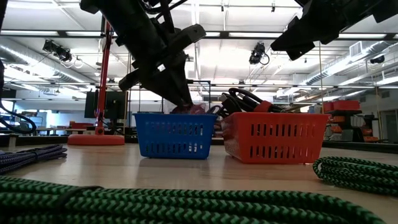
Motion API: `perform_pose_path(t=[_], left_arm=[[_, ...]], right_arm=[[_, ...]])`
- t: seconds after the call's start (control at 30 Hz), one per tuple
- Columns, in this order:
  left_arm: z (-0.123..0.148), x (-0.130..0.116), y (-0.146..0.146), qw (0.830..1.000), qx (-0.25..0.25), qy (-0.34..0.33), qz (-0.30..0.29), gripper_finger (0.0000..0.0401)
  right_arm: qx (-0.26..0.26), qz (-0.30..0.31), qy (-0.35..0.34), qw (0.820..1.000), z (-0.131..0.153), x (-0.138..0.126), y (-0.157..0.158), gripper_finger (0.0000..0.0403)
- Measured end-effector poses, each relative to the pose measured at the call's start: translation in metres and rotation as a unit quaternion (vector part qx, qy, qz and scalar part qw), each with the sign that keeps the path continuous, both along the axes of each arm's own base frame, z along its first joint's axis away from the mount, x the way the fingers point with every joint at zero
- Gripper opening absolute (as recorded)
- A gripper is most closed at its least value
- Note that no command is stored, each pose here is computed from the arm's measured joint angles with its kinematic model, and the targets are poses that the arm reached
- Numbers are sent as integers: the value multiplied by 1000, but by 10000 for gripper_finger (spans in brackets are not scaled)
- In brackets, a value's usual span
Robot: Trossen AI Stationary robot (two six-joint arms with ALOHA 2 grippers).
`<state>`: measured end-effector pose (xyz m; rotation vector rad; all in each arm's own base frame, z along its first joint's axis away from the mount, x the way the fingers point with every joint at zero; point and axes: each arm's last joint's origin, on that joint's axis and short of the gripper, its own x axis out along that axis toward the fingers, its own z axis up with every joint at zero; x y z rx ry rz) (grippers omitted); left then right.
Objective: Pick & Place USB Port
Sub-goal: Put the pink charger cable into the blue bin, then put the purple charger cable into the blue bin
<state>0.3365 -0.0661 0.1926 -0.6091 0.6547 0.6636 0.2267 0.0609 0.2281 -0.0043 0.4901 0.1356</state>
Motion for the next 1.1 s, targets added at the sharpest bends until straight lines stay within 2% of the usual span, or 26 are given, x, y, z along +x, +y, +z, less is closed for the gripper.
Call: perform_pose_path(t=[0.27,0.4,0.5,0.63,0.8,0.9,1.1], left_arm=[[1,0,1,1000,25,2,0,152],[10,3,1,999,46,-2,-13,167],[23,2,1,999,37,-11,-28,169],[39,-15,-5,999,18,10,-43,162],[52,-49,-26,999,-21,37,-13,153],[56,-67,-45,999,-36,26,17,152],[52,-90,-83,993,-97,-3,63,158]], right_arm=[[0,0,0,1000,0,0,0,59],[0,0,0,1000,0,0,0,59],[-1,0,4,1000,-1,0,0,59],[-4,0,15,1000,-3,-1,0,59],[-7,1,20,1000,-4,-2,-1,59],[-11,3,18,1000,-3,-2,-1,59],[-19,8,17,1000,-3,-2,-1,59]])
